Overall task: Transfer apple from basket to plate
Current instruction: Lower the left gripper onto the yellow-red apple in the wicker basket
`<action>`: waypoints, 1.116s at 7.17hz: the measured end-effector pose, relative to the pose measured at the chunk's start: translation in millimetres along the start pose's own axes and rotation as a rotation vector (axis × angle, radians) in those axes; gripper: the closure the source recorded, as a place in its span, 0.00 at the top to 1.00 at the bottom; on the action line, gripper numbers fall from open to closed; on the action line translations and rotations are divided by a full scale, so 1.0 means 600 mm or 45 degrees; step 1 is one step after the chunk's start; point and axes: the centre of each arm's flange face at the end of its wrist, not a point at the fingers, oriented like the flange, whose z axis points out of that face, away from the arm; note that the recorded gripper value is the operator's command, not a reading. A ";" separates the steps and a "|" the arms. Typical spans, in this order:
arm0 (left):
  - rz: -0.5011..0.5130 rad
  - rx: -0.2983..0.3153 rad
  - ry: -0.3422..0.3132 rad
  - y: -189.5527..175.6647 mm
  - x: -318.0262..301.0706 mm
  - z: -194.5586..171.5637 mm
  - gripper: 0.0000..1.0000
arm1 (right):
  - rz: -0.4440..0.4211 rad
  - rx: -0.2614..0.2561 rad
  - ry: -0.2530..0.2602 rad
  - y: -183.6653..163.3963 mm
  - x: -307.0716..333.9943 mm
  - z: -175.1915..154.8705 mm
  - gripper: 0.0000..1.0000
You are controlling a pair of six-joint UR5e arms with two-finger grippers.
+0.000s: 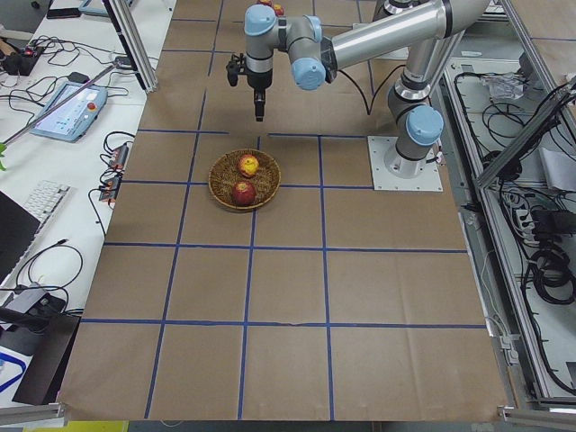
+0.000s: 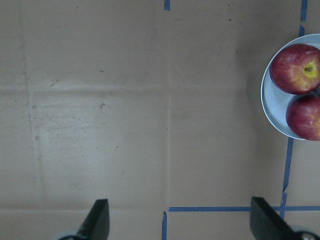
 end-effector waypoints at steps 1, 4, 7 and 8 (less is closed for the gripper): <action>-0.046 -0.014 0.003 -0.008 -0.037 0.030 0.99 | 0.000 0.000 0.000 0.000 0.000 0.000 1.00; -0.031 0.038 0.000 -0.061 -0.104 0.120 0.99 | 0.000 -0.001 0.000 0.000 0.000 0.000 1.00; -0.045 0.044 -0.001 -0.089 -0.125 0.182 0.99 | 0.000 0.000 0.000 0.000 0.000 0.000 1.00; -0.046 0.038 0.001 -0.093 -0.126 0.199 0.99 | 0.000 0.000 0.000 0.000 0.000 0.000 1.00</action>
